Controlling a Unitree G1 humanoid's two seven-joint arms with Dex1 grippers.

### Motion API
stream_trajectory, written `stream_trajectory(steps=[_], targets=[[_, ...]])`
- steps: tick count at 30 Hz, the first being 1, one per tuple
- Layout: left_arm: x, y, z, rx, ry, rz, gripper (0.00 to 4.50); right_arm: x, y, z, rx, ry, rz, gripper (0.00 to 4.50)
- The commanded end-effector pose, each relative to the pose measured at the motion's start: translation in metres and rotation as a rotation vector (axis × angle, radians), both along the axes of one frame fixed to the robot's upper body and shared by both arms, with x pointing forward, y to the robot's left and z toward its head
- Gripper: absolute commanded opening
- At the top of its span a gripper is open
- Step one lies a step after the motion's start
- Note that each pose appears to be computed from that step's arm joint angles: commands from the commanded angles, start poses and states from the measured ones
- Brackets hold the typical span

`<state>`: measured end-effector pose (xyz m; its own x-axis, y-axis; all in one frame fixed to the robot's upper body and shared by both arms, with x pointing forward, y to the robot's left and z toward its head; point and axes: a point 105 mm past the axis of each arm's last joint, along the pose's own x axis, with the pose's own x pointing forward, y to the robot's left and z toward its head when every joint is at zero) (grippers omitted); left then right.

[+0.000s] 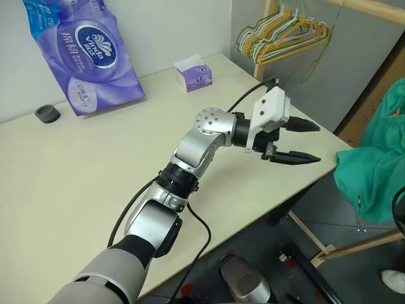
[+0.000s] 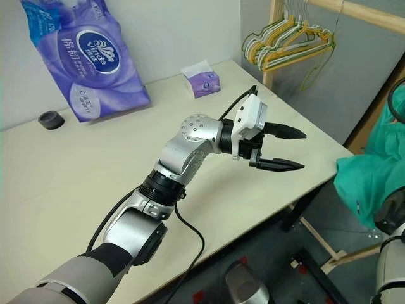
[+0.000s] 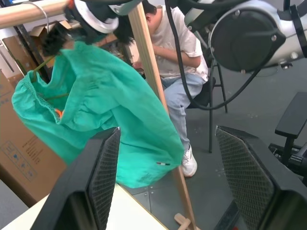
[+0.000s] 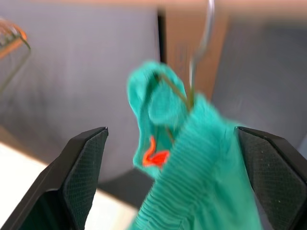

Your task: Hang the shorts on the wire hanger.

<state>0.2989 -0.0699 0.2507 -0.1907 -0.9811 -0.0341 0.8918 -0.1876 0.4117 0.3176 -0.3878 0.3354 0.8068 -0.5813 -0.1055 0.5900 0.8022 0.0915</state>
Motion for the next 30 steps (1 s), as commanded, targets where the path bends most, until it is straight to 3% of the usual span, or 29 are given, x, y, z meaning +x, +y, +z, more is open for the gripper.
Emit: stream_trajectory(steps=[1,8,11,15,18,24,27,30], targets=[[-0.003,0.002,0.012,-0.024,-0.045,-0.008,3.34,-0.011,-0.005,0.013,-0.065,-0.069,-0.081,4.48],[-0.001,0.004,0.011,-0.021,-0.045,0.005,3.34,-0.012,-0.009,0.014,-0.099,-0.115,-0.122,4.48],[0.0,0.006,0.009,-0.022,-0.039,0.017,3.34,-0.006,0.004,0.025,-0.185,-0.167,-0.068,4.48],[0.017,0.022,0.003,-0.029,-0.021,0.138,3.34,0.016,0.074,0.035,-0.479,-0.254,0.282,4.48],[0.036,0.043,0.001,-0.057,-0.018,0.32,3.34,0.028,0.133,0.006,-0.553,-0.243,0.593,4.48],[0.072,0.12,-0.015,-0.121,-0.003,0.848,3.34,0.026,0.236,-0.069,-0.482,-0.222,1.095,4.48],[0.08,0.174,-0.03,-0.19,0.051,1.169,3.34,0.024,0.272,-0.099,-0.438,-0.218,1.262,4.48],[0.074,0.224,-0.049,-0.211,0.07,1.464,3.34,0.03,0.293,-0.118,-0.354,-0.233,1.339,4.48]])
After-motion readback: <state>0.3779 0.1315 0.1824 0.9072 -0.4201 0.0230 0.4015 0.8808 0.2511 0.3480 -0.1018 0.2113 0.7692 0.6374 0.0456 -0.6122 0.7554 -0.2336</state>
